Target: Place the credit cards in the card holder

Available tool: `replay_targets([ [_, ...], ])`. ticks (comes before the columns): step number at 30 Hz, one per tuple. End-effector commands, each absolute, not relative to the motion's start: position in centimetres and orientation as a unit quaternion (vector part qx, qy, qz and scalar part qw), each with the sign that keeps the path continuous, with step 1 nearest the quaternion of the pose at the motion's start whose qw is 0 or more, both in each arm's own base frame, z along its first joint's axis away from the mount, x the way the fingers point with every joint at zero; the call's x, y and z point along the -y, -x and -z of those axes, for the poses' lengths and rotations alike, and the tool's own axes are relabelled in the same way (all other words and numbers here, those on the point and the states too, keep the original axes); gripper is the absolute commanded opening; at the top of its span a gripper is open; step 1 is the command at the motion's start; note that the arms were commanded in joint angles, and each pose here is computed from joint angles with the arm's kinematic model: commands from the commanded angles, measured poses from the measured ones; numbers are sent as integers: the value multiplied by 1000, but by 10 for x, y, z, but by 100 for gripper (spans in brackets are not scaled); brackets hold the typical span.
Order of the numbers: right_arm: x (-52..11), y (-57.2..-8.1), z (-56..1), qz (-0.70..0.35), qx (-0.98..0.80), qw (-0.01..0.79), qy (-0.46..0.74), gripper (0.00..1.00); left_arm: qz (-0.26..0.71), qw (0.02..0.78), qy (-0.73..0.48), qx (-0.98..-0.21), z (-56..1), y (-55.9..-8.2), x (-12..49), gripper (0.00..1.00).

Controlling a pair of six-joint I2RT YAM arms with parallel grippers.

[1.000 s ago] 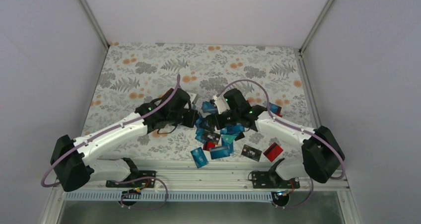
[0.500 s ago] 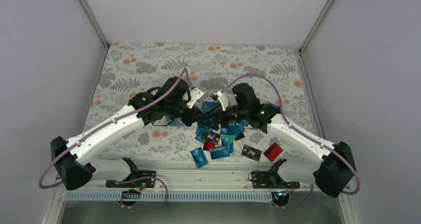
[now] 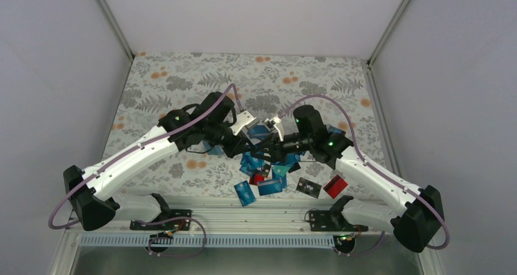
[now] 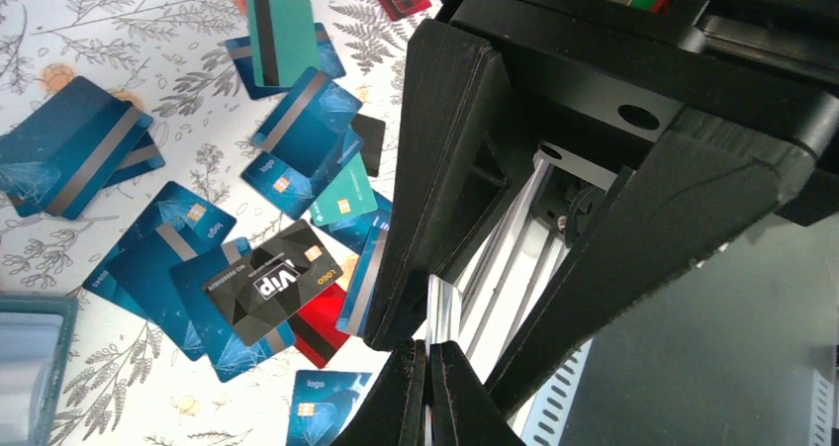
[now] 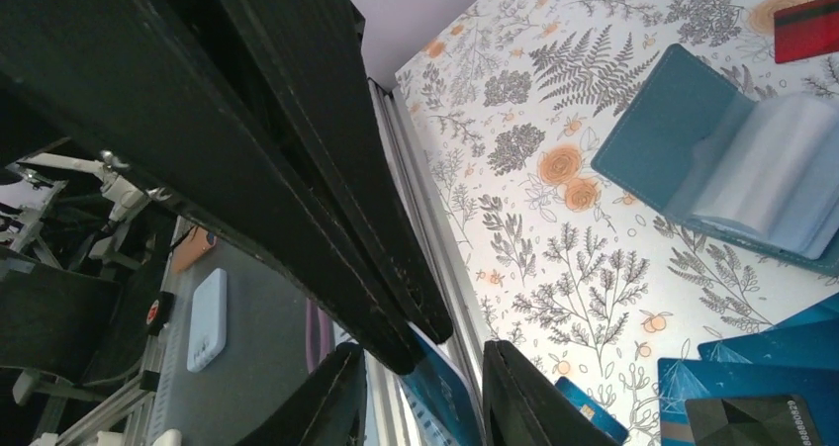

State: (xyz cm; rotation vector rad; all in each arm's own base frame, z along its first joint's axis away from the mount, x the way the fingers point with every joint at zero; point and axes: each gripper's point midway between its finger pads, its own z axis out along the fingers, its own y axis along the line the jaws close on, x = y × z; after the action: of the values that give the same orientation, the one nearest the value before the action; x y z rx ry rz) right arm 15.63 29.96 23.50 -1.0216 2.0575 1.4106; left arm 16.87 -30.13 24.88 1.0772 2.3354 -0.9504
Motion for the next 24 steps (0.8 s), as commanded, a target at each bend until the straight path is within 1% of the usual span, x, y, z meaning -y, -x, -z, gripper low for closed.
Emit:
replay_targets([
  [1,-296,-137,-249,-541,-717,211,385,27,336,216,-397,-826,-261,-172,302,2],
  [6,-293,-130,-249,-551,-712,204,384,24,347,224,-401,-818,-271,-171,304,2],
  [12,-292,-124,-242,-558,-712,188,382,24,353,229,-400,-814,-275,-171,306,2],
  [18,-290,-121,-240,-563,-711,185,378,15,353,235,-395,-815,-275,-173,306,2],
  [21,-290,-123,-238,-562,-714,186,374,6,349,240,-392,-817,-275,-176,306,2],
  [22,-290,-124,-237,-560,-717,188,371,5,349,243,-390,-817,-276,-177,306,2],
  [24,-290,-129,-236,-552,-726,195,361,4,344,247,-385,-820,-275,-180,305,2],
])
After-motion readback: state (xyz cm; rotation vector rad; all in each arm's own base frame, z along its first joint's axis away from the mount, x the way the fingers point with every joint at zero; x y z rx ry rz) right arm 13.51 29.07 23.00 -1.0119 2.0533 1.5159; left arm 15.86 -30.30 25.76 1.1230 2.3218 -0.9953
